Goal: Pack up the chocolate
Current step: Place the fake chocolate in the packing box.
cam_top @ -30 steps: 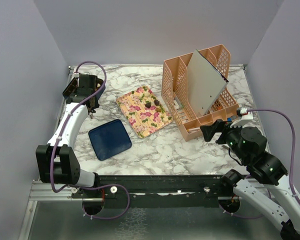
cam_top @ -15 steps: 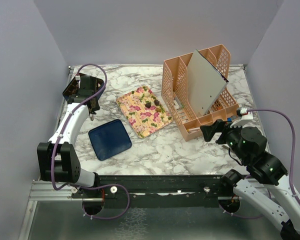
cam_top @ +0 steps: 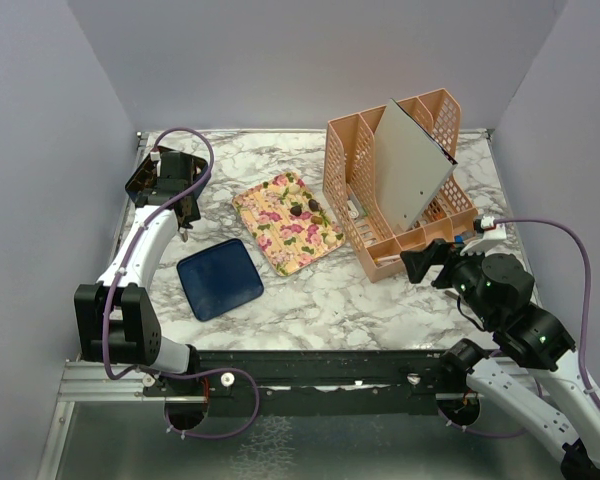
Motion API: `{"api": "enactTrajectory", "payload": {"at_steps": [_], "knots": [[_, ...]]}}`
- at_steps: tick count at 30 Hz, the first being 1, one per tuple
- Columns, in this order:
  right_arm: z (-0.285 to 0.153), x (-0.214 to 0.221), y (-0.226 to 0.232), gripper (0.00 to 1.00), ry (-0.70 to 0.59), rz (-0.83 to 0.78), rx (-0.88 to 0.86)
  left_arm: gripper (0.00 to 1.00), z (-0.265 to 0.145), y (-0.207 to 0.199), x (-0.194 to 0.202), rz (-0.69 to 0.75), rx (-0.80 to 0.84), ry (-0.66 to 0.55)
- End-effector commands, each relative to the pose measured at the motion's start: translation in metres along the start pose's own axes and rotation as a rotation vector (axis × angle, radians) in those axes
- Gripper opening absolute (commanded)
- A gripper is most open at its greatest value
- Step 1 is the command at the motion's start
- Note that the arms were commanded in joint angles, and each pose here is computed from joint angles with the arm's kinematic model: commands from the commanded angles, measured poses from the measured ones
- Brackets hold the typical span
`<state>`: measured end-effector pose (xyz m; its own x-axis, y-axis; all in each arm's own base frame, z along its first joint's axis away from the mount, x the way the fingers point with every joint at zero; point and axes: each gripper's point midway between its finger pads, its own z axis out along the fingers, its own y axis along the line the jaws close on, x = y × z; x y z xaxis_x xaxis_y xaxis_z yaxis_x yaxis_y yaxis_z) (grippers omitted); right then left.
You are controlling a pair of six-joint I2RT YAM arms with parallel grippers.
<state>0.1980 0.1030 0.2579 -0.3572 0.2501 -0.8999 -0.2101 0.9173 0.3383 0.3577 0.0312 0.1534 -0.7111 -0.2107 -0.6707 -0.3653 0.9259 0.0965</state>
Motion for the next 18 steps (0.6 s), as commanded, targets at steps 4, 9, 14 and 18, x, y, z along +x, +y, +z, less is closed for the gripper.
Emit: {"api": "enactTrajectory", "payload": {"at_steps": [4,9,14,18], "knots": [[0.001,-0.002,0.001,0.99,-0.016,-0.019,-0.012,0.47,-0.007,0.002,-0.007,-0.025,0.005,-0.020],[0.001,-0.002,0.001,0.99,-0.018,-0.018,-0.014,0.47,-0.010,0.001,-0.007,-0.026,0.015,-0.020],[0.001,-0.002,0.002,0.99,-0.017,-0.017,-0.014,0.47,-0.021,-0.003,-0.015,-0.021,0.062,-0.047],[0.002,-0.001,0.002,0.99,-0.014,-0.017,-0.015,0.47,-0.035,-0.013,-0.021,0.004,0.148,-0.070]]}}
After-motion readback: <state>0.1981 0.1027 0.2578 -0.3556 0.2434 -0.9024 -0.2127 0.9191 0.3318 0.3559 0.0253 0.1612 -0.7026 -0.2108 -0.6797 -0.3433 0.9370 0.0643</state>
